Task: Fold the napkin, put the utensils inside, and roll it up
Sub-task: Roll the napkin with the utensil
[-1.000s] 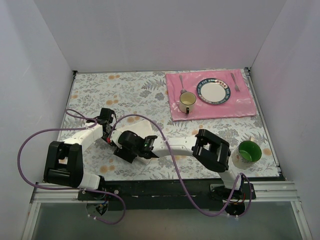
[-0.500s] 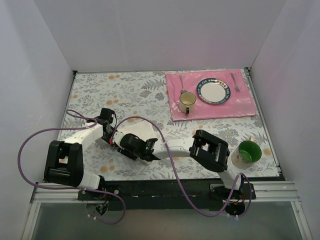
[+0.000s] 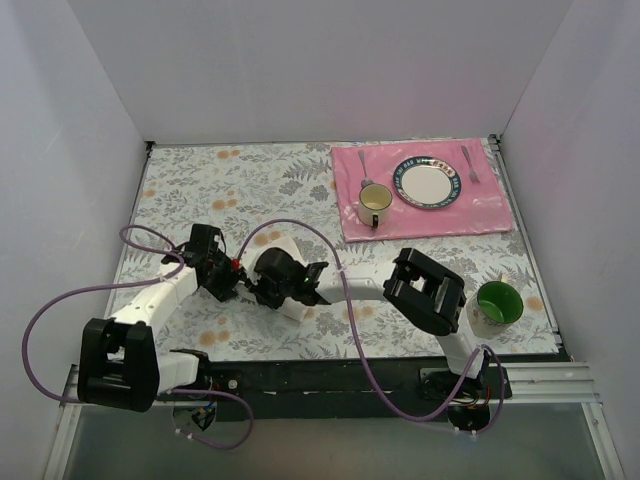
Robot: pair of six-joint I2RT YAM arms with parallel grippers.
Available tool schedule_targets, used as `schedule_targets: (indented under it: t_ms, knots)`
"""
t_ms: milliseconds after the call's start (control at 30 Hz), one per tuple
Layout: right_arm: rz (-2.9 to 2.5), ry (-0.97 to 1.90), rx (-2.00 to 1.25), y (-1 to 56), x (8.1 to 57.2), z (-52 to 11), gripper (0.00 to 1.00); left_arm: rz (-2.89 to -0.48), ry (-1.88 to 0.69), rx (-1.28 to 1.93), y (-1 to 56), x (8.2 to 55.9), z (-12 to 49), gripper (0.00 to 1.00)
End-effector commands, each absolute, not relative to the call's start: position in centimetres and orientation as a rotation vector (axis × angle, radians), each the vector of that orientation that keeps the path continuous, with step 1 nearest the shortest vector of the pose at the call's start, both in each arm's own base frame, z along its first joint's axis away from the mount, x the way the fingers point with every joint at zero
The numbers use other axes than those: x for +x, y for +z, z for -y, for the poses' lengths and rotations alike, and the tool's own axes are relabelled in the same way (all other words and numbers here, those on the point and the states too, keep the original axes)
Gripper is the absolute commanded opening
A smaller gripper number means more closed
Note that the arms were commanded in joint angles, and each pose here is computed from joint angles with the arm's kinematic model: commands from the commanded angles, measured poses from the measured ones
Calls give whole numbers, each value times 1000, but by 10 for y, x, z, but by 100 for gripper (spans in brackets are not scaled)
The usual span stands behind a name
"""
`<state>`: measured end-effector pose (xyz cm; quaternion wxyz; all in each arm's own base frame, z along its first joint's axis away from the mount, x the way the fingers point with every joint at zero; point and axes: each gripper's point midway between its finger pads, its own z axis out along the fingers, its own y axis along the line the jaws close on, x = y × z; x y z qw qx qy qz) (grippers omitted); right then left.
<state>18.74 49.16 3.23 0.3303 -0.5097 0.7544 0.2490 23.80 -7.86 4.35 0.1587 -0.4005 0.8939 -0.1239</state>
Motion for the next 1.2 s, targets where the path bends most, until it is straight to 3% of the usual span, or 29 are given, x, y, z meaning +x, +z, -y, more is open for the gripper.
schedule_targets:
  t_ms: [0, 100, 267, 300, 500, 700, 1000, 1100, 1167]
  knots:
    - [-2131, 901, -1396, 4, 164, -478, 1, -2499, -363, -1053, 63, 253, 74, 47]
    - [-2176, 1103, -1407, 5, 155, -480, 1, -2461, -335, -1030, 73, 260, 68, 61]
    - [-2297, 1327, -1334, -5, 159, -474, 1, -2393, -321, -988, 96, 265, 62, 71]
    - [-2335, 1405, -1301, -2, 156, -474, 1, -2396, -317, -985, 98, 263, 61, 82]
    - [-2455, 1654, -1102, -7, 169, -472, 1, -2481, -359, -1018, 81, 242, 70, 95]
    - [-2528, 1800, -919, -7, 175, -469, 1, -2572, -362, -1088, 56, 235, 83, 93]
    - [-2540, 1765, -903, -12, 175, -467, 1, -2579, -205, -1122, 27, 239, 76, 82]
    - [-2529, 1743, -933, -10, 177, -467, 1, -2544, -160, -1111, 21, 237, 67, 70]
    - [-2539, 1706, -941, -10, 178, -465, 1, -2512, -168, -1086, 22, 240, 64, 53]
